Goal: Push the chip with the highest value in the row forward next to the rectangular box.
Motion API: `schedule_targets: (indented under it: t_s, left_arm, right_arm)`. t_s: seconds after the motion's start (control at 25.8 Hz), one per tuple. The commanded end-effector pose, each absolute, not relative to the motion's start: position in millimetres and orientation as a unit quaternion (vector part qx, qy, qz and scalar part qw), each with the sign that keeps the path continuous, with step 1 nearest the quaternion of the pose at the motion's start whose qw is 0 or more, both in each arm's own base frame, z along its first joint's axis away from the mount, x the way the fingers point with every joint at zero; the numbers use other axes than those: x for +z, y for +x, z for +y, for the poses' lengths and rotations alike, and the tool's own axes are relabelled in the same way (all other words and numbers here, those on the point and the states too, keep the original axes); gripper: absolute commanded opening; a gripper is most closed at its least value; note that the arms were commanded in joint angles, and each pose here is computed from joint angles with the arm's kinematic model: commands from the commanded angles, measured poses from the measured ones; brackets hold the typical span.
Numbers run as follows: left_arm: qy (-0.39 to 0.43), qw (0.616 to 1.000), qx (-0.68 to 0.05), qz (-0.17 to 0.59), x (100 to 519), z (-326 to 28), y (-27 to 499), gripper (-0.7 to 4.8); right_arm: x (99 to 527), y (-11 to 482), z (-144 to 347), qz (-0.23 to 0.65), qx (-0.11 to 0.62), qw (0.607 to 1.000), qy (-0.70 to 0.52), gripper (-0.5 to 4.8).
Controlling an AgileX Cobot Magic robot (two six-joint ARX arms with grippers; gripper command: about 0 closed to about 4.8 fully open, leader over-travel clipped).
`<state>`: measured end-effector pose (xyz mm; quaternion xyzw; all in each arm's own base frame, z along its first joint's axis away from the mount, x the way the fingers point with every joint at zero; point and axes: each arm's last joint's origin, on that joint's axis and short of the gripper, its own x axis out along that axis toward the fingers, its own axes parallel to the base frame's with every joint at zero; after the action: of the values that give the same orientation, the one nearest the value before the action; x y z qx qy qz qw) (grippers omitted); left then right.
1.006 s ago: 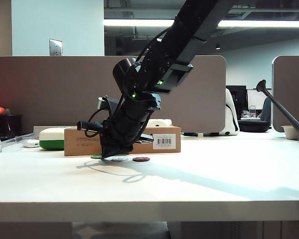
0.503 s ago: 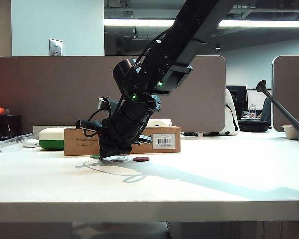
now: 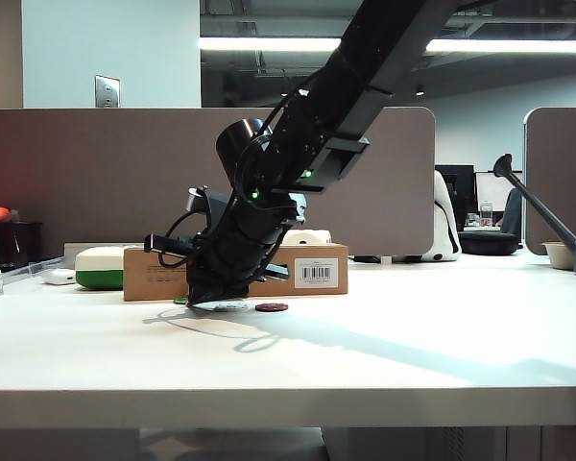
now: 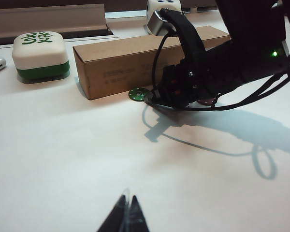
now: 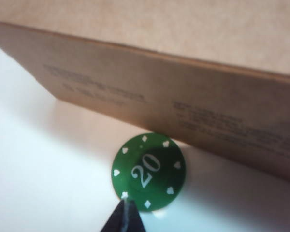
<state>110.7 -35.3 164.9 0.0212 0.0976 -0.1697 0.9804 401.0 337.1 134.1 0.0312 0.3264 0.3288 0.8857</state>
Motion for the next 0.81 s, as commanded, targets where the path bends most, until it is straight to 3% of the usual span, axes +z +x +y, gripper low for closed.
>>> schedule_targets:
  t_s: [0.04, 0.46, 0.81]
  left_arm:
    - [0.019, 0.981, -0.171, 0.091, 166, -36, 111, -0.05]
    - [0.019, 0.981, -0.172, 0.091, 166, -36, 111, -0.05]
    - [0.018, 0.981, -0.172, 0.085, 168, -35, 110, -0.05]
  right_arm:
    - [128, 398, 339, 0.336, 0.325, 0.884, 0.026, -0.09]
    - [177, 389, 332, 0.329, 0.312, 0.891, 0.018, -0.09]
    - [250, 357, 307, 0.362, 0.305, 0.881, -0.025, -0.09]
